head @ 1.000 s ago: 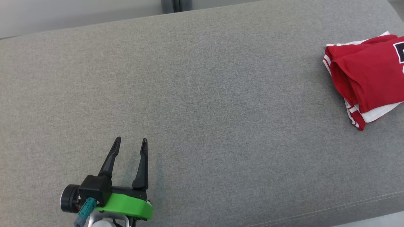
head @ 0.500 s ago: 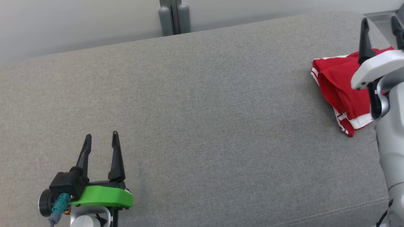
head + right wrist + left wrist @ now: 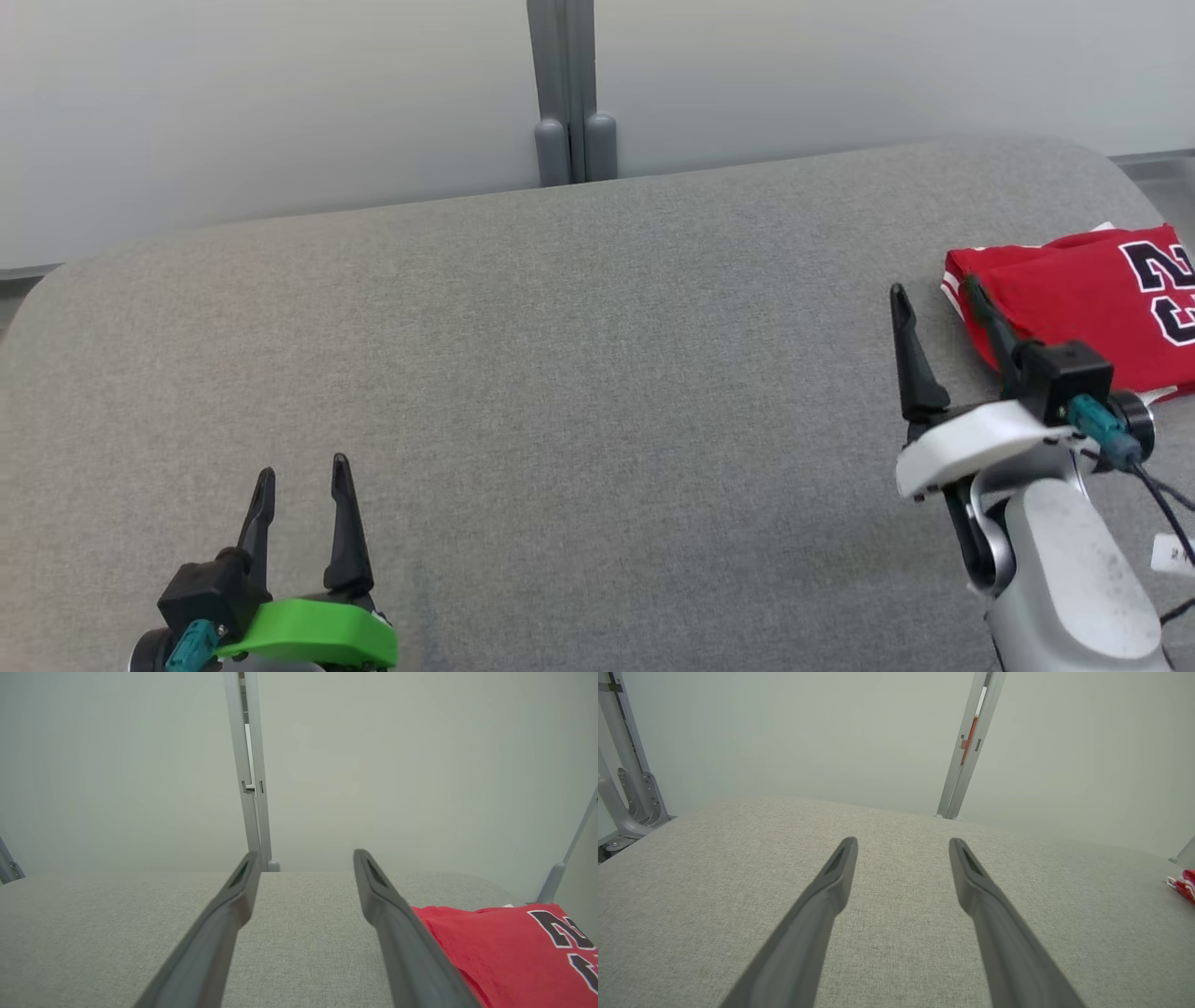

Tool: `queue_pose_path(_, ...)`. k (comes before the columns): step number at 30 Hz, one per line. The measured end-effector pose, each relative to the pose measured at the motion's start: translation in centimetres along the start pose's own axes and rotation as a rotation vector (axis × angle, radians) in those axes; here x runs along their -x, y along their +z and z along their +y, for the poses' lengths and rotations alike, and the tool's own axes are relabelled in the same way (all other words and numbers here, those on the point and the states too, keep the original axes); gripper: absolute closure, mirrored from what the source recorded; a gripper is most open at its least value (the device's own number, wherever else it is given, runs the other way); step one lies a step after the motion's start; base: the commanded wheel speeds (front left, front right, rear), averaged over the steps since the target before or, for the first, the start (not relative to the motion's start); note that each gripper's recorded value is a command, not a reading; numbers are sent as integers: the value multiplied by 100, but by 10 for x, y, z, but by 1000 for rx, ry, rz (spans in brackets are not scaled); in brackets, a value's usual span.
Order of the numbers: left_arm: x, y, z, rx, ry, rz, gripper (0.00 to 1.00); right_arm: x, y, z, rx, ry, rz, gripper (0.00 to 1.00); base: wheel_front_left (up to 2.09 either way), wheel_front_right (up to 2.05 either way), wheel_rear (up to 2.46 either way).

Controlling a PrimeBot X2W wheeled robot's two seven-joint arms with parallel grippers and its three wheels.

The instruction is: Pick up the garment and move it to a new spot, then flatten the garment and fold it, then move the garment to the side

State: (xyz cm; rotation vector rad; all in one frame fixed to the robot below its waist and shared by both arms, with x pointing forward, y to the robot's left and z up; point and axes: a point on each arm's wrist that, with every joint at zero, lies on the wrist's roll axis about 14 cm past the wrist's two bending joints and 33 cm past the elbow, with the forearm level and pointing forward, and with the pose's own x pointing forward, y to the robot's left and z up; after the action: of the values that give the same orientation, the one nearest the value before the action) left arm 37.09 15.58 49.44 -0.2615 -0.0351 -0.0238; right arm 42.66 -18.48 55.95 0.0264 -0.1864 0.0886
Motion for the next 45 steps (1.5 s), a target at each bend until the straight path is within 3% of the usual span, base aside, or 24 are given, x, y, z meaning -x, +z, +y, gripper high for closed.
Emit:
queue_pose_path(6,17,-3,9,21,32,11,0,29,-12,26,-40,35,18,0,0,0,0)
queue_pose_path(16,23,-7,4,-5,18,21,0,56,-25,41,-96,59,52,0,0,0,0)
queue_pose_path(41,28,-17,1,-19,13,53,0,64,-37,46,-136,62,92,0,0,0,0)
queue_pose_path(42,28,-18,1,-19,14,57,100,64,-39,46,-137,61,97,100,0,0,0)
queue_pose_path(45,32,-28,4,-20,23,89,100,72,-51,46,-143,56,138,100,0,0,0)
